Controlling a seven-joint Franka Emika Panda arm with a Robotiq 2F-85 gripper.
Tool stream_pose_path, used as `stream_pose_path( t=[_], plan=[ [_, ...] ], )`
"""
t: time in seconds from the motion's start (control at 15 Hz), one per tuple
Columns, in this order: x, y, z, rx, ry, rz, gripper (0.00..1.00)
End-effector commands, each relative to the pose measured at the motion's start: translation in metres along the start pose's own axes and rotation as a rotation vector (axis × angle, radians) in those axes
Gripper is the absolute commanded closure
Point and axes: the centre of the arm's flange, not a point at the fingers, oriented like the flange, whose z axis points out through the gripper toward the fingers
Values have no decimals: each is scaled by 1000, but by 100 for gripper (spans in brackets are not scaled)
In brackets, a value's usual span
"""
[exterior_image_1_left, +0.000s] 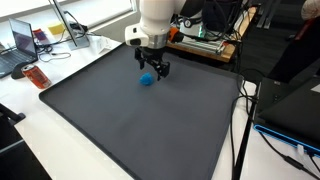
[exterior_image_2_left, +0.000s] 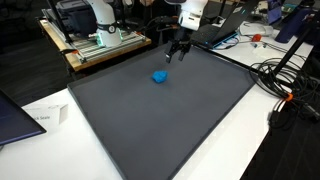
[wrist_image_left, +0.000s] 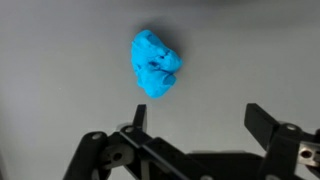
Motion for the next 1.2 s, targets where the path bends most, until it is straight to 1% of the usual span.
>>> stream_pose_path(
  t=[0.0,0.4,0.67,1.0,1.13],
  plan=[
    [19,9,20,28,-50,-61,0],
    [24,26,55,35,-107,-139,0],
    [22,31,72,64,-133,-206,0],
    [20,37,88,94,-183,-258,0],
    [20,39,94,103,-200,-268,3]
  ],
)
